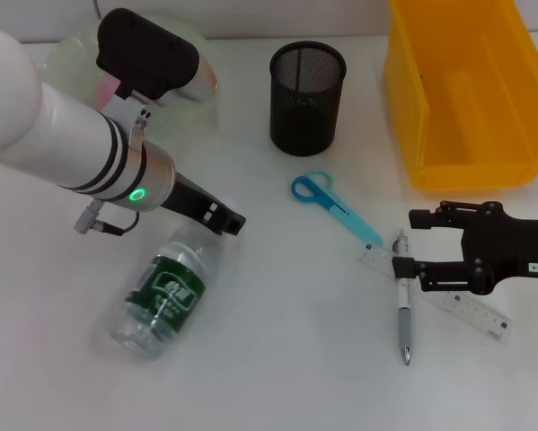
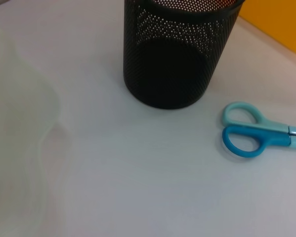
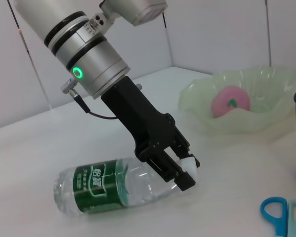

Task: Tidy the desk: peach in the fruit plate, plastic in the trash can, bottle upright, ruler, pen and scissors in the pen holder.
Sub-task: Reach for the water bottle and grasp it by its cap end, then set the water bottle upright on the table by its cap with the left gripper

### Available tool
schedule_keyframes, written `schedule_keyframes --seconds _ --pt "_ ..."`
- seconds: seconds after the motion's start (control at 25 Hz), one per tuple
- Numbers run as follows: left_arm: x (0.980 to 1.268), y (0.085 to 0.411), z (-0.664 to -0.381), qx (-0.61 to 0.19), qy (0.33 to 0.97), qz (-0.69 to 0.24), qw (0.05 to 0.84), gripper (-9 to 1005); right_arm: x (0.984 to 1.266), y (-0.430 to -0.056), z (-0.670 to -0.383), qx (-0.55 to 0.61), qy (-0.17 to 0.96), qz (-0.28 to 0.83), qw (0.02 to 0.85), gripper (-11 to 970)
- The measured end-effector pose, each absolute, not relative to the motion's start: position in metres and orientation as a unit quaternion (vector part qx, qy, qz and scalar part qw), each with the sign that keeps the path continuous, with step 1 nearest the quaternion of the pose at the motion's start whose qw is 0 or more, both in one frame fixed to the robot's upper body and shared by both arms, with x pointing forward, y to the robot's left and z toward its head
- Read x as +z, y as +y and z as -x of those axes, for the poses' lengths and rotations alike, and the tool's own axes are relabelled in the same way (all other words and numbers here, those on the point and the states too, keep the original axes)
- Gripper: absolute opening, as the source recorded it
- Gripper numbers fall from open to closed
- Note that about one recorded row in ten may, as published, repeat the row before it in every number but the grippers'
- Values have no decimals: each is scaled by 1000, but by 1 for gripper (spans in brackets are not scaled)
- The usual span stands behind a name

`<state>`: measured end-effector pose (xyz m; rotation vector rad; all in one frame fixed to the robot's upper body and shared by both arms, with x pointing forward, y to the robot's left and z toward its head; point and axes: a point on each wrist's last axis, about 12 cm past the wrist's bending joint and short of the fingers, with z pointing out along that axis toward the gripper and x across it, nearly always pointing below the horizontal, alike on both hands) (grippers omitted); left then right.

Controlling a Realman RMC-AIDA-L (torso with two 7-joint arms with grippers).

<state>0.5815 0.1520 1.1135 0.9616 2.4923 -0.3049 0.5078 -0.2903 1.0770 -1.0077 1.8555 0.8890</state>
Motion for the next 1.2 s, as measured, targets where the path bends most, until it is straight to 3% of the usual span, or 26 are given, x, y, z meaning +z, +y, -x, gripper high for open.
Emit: schedule_keyframes --seconds 0.12,0.28,0.32,0.6,0.8,0.88,1.2 --pt "1120 150 -580 -111 897 -358 235 661 1077 -291 -508 353 739 399 413 785" --pt "1124 151 -578 -112 893 -362 242 503 1076 -290 -507 355 740 396 411 785" --pt "1139 155 -569 -114 876 -386 265 463 1075 -290 -507 356 741 395 410 785" --pt "1164 184 -553 -115 849 -410 313 462 1075 -290 -507 357 741 395 410 785" --pt "1164 184 -553 -115 849 -410 313 461 1076 -290 -507 356 741 394 410 785" --pt "1185 239 -539 -171 825 -384 377 461 1076 -291 -508 356 742 393 410 785" --pt "1188 269 -534 -190 816 -358 411 449 1080 -288 -512 359 740 395 409 785"
